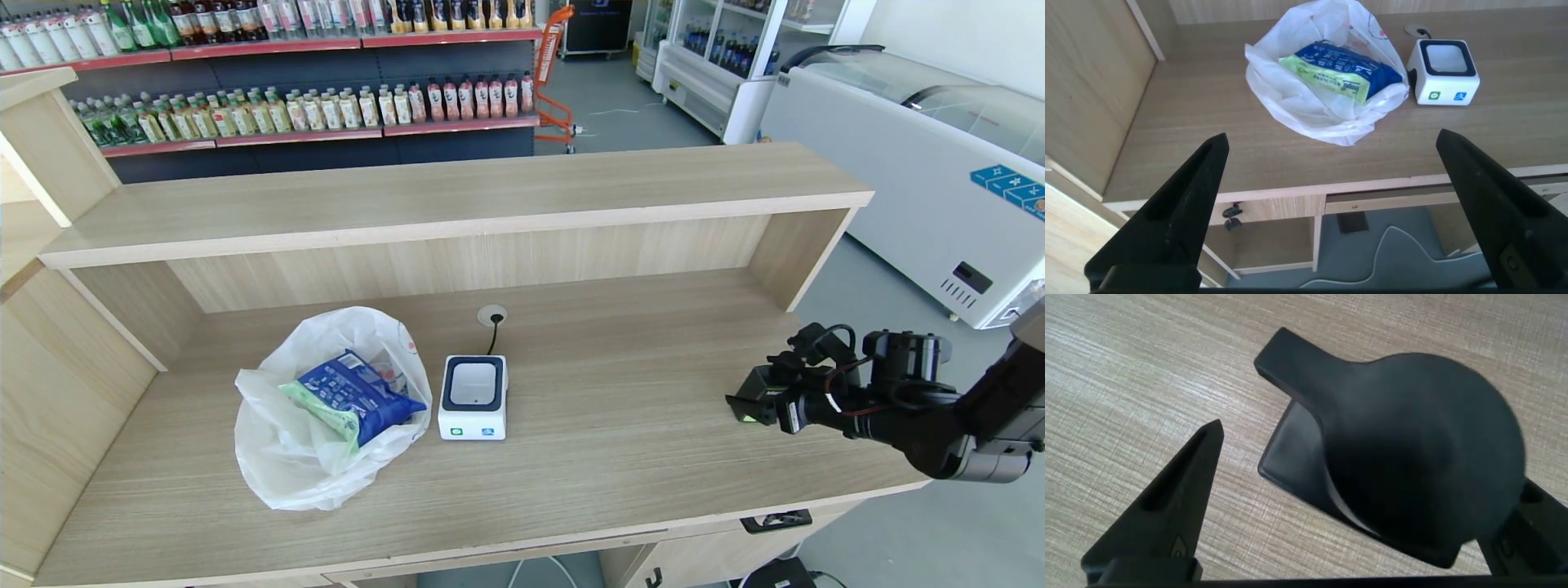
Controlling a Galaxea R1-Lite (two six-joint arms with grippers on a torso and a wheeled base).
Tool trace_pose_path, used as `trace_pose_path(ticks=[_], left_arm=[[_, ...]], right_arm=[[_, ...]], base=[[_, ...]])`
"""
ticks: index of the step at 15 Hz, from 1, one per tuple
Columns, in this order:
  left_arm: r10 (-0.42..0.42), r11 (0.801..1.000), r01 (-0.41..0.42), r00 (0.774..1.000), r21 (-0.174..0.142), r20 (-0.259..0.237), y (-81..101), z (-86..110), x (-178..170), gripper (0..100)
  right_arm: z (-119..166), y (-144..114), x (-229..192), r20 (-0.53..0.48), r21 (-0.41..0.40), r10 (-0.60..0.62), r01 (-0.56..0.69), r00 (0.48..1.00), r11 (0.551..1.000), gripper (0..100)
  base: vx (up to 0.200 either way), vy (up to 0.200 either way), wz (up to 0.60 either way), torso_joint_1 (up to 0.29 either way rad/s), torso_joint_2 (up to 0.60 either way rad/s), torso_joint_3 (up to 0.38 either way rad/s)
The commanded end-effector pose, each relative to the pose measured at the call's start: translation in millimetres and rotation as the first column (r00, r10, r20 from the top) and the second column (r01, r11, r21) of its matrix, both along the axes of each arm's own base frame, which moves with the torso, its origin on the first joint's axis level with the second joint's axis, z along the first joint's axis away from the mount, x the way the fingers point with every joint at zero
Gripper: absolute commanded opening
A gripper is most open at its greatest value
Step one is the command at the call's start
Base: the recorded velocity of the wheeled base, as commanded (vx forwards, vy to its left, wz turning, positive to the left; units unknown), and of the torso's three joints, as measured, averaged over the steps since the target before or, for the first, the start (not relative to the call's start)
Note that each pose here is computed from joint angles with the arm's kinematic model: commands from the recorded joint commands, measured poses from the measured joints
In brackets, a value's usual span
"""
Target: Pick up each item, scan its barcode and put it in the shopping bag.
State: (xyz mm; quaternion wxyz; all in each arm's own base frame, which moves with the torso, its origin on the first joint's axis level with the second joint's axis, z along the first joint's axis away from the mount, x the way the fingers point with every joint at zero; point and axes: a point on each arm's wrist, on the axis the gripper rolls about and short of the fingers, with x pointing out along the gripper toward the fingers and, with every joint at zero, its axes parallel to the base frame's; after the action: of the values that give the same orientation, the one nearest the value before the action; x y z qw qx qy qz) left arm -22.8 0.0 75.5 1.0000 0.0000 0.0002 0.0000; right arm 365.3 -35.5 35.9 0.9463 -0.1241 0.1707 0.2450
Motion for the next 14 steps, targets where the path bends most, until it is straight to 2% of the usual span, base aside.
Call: trace_pose_path(ticks=[1, 10, 11, 14], left_arm=[[0.000, 1.000, 0.000, 1.000, 0.000, 0.000, 0.0, 0.0, 0.0, 100], [0.000, 1.000, 0.000, 1.000, 0.000, 0.000, 0.0, 0.0, 0.0, 100], [0.000, 1.000, 0.000, 1.000, 0.000, 0.000, 0.0, 0.0, 0.0, 100], [0.000, 1.000, 0.000, 1.000, 0.000, 0.000, 0.0, 0.0, 0.0, 100]], right_arm=[[-7.0, 0.3, 4.0, -0.010, 0.006, 0.013, -0.013, 1.000, 1.000, 100], [-15.1, 2.5, 13.4, -0.004, 0.047, 0.096, -0.096, 0.995, 0.994, 100], [-16.2, 2.8, 13.3, -0.005, 0.052, 0.108, -0.107, 0.994, 0.993, 0], [-16.1, 2.6, 14.9, -0.002, 0.052, 0.109, -0.109, 0.994, 0.993, 0]], base=[[0.000, 0.000, 0.00, 0.000, 0.00, 0.000], [0.000, 0.000, 0.00, 0.000, 0.00, 0.000], [0.000, 0.000, 0.00, 0.000, 0.00, 0.000], [0.000, 0.000, 0.00, 0.000, 0.00, 0.000]])
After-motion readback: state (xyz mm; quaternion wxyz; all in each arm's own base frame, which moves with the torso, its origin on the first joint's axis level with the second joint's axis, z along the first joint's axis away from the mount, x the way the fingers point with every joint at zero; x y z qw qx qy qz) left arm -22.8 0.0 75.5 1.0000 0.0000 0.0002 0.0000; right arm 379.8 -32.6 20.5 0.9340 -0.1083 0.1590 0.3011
